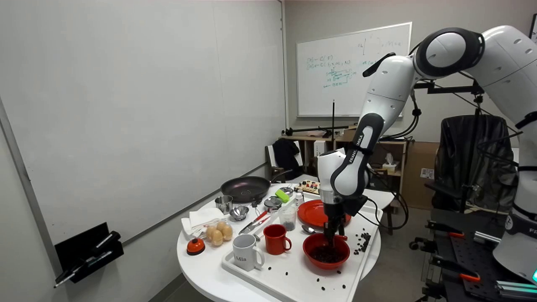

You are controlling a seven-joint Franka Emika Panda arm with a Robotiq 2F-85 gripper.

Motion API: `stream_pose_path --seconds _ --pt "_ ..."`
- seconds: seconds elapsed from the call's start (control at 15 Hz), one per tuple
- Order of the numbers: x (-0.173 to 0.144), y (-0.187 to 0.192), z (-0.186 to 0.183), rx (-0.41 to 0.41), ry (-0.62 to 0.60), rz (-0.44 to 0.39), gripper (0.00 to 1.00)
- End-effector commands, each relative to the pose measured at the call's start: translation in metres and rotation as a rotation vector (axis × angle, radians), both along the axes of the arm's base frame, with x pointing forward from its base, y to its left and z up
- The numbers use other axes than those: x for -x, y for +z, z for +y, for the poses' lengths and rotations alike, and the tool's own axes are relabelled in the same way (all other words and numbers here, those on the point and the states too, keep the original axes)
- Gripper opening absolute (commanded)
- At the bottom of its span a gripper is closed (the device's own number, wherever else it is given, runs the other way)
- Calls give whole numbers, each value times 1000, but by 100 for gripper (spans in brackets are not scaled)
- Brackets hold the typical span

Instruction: Put the red bowl on the red plate

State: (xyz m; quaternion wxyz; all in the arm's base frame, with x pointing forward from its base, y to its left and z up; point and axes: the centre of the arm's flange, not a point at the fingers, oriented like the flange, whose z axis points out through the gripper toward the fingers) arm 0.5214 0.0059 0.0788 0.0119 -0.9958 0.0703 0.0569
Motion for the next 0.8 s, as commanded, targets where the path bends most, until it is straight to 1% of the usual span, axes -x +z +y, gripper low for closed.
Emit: stream_pose_path --seconds 0.0,0.07,0.13,0.2,0.33,0.73 --pt "-10 -21 0 23 -8 -2 100" --pt "-11 -26 -1 25 -11 7 100" --pt "-12 -29 -2 27 -12 10 75" --pt "-12 -31 -3 27 -11 12 74" --pt "-13 -34 -3 26 -9 16 60" --pt "-17 -35 -3 23 -5 14 12"
